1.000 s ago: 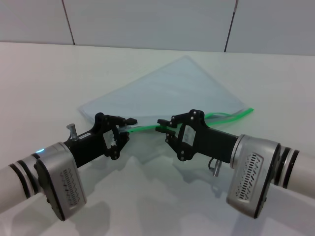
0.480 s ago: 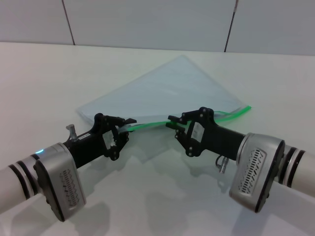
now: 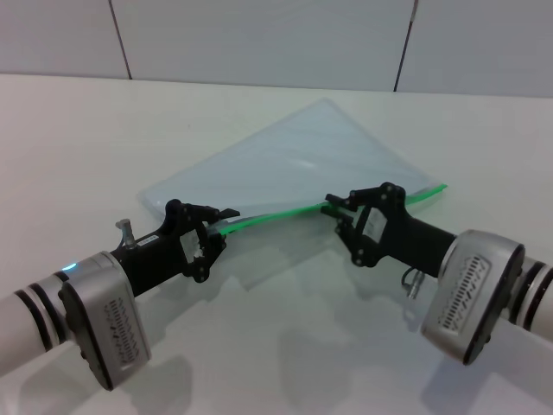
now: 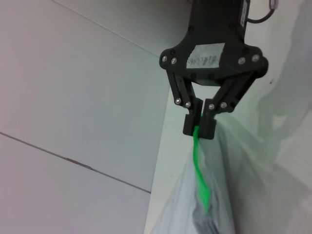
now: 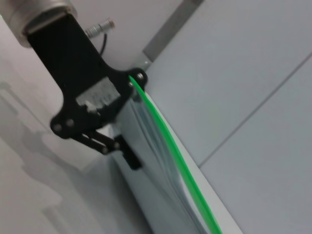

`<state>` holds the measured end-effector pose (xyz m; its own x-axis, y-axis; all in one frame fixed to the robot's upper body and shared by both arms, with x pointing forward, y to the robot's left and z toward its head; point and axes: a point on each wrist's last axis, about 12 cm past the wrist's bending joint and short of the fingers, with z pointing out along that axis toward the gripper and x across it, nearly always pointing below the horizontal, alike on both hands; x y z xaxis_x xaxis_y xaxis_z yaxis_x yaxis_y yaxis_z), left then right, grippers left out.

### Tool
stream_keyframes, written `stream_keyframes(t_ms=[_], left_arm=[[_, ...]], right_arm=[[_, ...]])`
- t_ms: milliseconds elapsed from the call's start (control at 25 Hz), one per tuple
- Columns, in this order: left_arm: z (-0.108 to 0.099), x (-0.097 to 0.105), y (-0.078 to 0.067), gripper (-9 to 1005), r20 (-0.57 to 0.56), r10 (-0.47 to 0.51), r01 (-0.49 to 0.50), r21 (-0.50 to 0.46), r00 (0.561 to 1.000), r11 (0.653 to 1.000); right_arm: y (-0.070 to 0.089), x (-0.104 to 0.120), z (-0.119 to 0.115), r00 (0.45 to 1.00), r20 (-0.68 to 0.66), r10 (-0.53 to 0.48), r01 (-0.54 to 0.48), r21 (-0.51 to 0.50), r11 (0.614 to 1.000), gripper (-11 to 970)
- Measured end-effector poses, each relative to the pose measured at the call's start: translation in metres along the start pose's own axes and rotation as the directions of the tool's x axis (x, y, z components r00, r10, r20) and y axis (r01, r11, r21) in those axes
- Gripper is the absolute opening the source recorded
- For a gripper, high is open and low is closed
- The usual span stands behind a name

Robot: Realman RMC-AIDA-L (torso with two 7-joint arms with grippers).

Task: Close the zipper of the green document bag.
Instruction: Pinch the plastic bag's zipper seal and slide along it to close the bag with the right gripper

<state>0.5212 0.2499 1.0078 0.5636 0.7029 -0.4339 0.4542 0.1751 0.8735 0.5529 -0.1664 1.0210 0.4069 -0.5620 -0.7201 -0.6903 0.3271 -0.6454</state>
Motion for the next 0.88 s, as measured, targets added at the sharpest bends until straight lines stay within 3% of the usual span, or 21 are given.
stream_keyframes(t_ms=[880], left_arm=[[0.0,0.0,0.0,64,-0.002,0.0,0.0,0.001,1.0,1.0]], right_arm=[[-0.02,0.041,-0.03,0.978,-0.193,0.075,-0.043,0.164,0.986,157]])
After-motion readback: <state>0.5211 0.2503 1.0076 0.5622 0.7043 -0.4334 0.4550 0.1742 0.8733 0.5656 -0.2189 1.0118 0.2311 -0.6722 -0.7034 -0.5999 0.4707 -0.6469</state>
